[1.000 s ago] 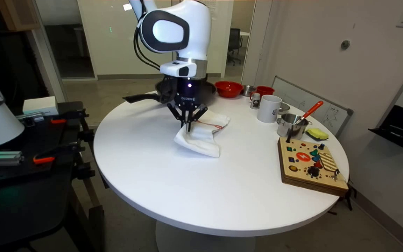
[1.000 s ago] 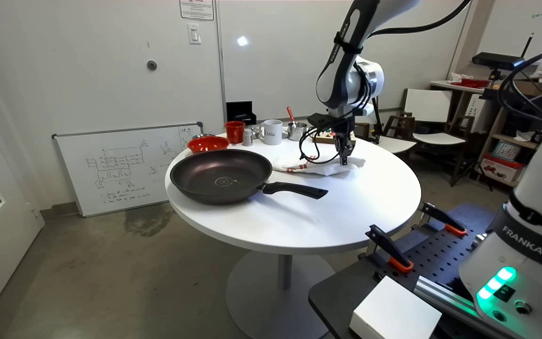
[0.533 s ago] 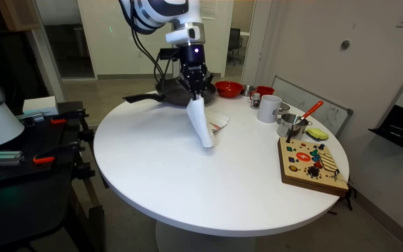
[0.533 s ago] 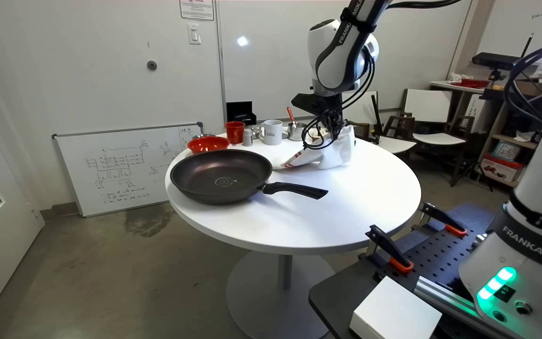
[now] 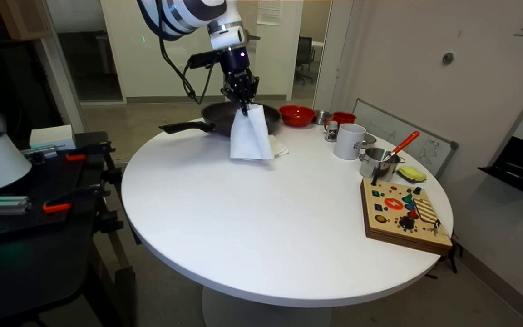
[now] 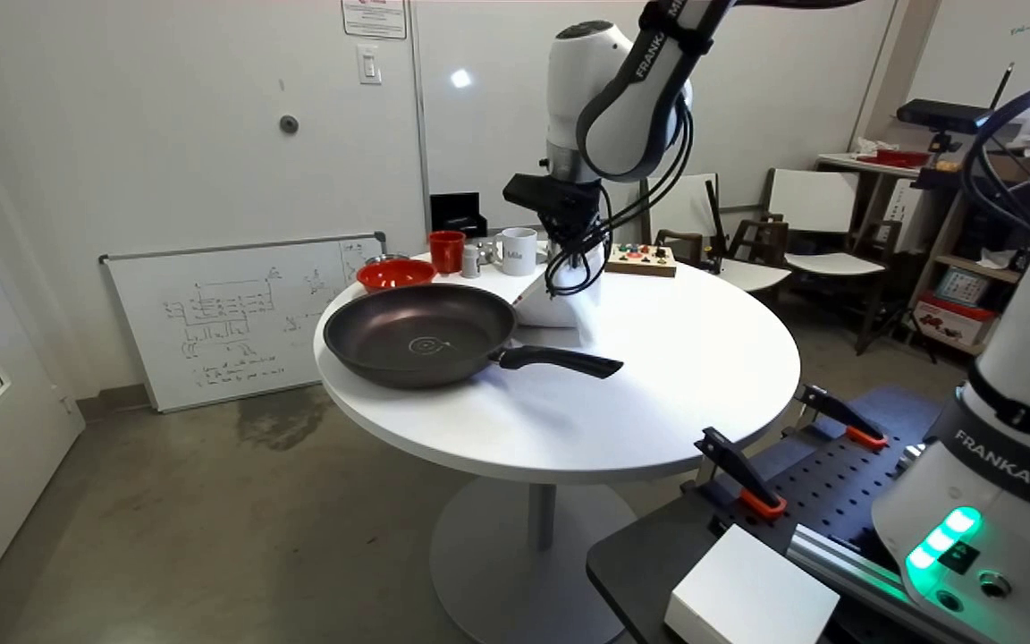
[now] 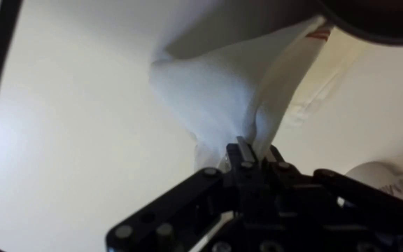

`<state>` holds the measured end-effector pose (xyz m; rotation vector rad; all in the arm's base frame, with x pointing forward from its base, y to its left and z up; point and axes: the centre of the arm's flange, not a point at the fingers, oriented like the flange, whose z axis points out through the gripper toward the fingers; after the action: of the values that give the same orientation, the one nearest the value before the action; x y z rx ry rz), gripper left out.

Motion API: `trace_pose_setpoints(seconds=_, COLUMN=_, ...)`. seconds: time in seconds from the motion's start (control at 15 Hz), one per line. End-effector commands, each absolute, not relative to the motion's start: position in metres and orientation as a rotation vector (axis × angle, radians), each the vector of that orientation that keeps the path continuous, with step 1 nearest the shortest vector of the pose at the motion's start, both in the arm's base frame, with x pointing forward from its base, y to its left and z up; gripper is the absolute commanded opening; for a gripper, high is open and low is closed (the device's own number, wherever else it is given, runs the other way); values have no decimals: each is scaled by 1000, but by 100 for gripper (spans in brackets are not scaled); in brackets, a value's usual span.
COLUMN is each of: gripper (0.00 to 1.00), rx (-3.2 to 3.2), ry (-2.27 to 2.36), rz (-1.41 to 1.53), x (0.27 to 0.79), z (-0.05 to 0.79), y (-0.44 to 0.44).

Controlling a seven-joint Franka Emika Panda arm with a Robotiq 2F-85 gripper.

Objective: Fold the towel twice.

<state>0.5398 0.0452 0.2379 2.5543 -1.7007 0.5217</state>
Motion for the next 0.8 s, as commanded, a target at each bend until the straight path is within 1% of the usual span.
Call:
trace_pose_setpoints(seconds=0.0, gripper=1, rx=2772, ry=-1576, rz=380, x=529, z=213, y=45)
trace_pose_setpoints(seconds=0.27, gripper=2, rx=2976, ry=-1407, rz=213, x=516, z=185, y=41)
trace_pose_setpoints(seconds=0.6, gripper=2, rx=3185, ry=-1188, rz=-26, x=516, z=166, y=37)
trace_pose_setpoints(seconds=0.73, gripper=1, rx=3151, ry=-1166, rz=-125, x=519, z=158, y=30)
